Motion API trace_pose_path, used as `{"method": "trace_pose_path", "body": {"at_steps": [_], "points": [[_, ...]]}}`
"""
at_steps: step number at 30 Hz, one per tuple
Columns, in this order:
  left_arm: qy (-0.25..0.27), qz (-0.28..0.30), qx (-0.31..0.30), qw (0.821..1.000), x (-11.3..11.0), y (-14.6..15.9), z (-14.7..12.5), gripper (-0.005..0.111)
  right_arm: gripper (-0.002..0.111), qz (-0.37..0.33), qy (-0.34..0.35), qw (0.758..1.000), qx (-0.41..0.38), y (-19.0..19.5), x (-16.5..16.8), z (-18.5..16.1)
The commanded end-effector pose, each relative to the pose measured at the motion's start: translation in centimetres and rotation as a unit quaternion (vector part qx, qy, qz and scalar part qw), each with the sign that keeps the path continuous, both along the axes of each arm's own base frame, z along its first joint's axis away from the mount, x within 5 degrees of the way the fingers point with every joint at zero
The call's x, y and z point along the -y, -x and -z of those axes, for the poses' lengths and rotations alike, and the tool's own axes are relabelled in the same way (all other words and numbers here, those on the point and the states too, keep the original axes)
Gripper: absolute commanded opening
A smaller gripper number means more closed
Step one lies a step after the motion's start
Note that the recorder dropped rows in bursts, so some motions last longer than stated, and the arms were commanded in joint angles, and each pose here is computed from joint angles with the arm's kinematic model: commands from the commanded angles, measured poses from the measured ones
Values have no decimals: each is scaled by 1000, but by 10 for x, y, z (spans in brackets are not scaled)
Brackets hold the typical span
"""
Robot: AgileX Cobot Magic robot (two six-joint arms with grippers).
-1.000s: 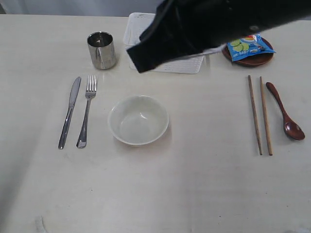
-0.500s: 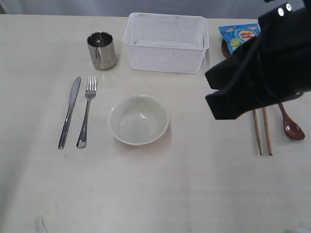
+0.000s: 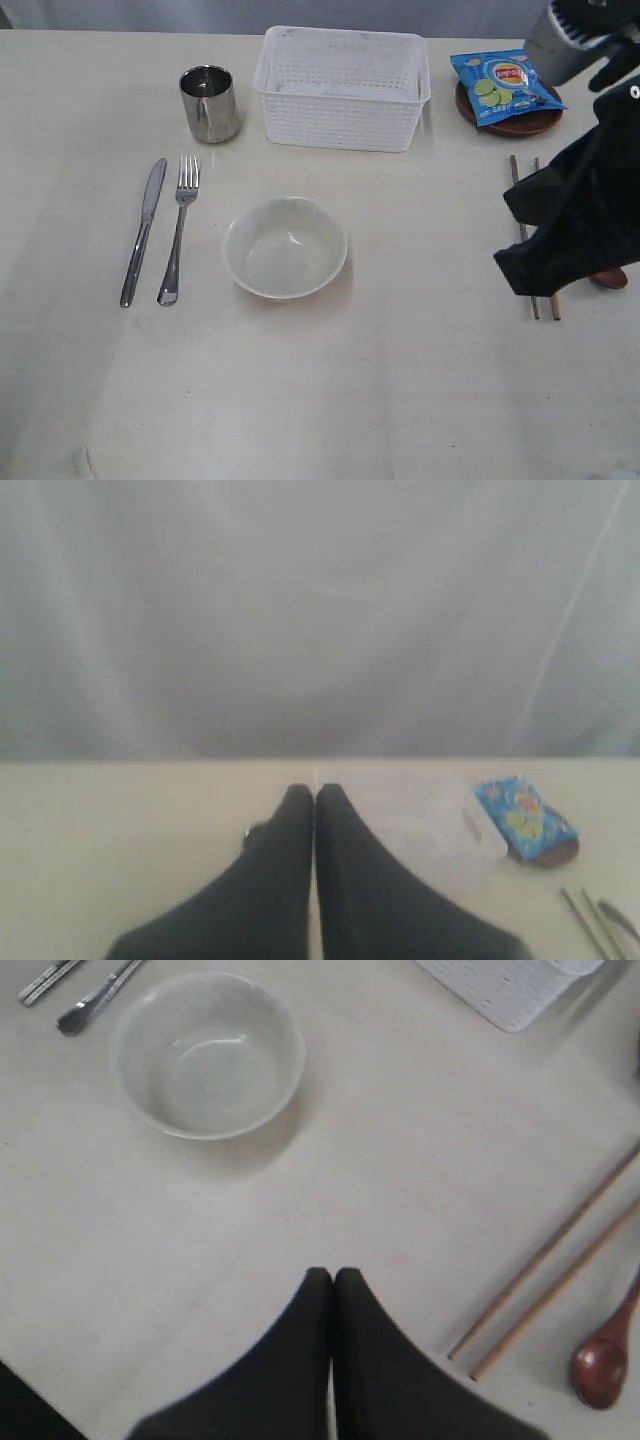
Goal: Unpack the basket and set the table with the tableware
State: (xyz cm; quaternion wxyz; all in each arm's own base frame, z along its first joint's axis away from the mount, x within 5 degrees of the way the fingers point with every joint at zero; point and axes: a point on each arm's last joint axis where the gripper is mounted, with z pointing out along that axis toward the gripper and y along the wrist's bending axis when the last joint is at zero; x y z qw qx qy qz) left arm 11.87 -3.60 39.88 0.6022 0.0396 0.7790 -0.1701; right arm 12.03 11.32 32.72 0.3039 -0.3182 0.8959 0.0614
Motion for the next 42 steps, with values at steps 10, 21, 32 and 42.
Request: {"method": "trace_pose_path", "body": {"at_steps": [10, 21, 32, 42], "points": [[93, 28, -109, 989, 27, -71, -7, 0, 0, 15, 53, 998, -11, 2, 11, 32], [-3, 60, -315, 947, 56, -177, 25, 38, 0, 19, 46, 999, -10, 1, 10, 32], [-98, 43, -428, 897, 69, -278, 59, 45, 0, 84, 4, 996, -29, 1, 10, 32], [-126, 17, -502, 855, 76, -334, 153, 45, 0, 113, -14, 993, -38, 1, 10, 32]]}}
